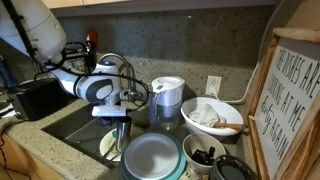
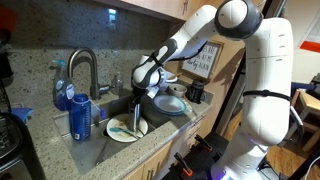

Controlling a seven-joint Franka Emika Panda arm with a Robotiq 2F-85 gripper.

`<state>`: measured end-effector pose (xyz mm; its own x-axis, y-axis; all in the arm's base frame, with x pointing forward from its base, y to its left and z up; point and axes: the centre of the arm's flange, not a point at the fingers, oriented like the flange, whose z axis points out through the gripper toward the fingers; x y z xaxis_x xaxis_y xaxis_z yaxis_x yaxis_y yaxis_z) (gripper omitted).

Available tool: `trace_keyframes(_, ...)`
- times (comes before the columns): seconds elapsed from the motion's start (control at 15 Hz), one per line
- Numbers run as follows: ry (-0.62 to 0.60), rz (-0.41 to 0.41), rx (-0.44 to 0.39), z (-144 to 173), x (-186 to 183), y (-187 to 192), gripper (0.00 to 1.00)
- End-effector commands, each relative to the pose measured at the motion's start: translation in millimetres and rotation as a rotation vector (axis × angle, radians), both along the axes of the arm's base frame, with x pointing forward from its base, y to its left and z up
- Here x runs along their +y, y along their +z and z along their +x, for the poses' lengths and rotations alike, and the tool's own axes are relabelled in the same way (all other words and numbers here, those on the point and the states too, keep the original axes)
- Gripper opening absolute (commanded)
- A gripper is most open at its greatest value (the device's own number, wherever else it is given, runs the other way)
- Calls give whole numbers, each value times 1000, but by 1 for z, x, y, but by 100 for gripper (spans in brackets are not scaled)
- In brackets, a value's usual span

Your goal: Pick up the flask and put it in the sink

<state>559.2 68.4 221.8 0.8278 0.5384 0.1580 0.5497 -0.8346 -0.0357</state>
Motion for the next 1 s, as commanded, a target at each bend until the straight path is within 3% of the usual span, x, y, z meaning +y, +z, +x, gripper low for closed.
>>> trace_keyframes(0.0,-15,-5,-17,-7,0,4,77)
trace_keyframes(0.2,-15,2,-12,-4,-2,10,99)
trace_keyframes(0.93,-19,19,-25,13,-4,74,100)
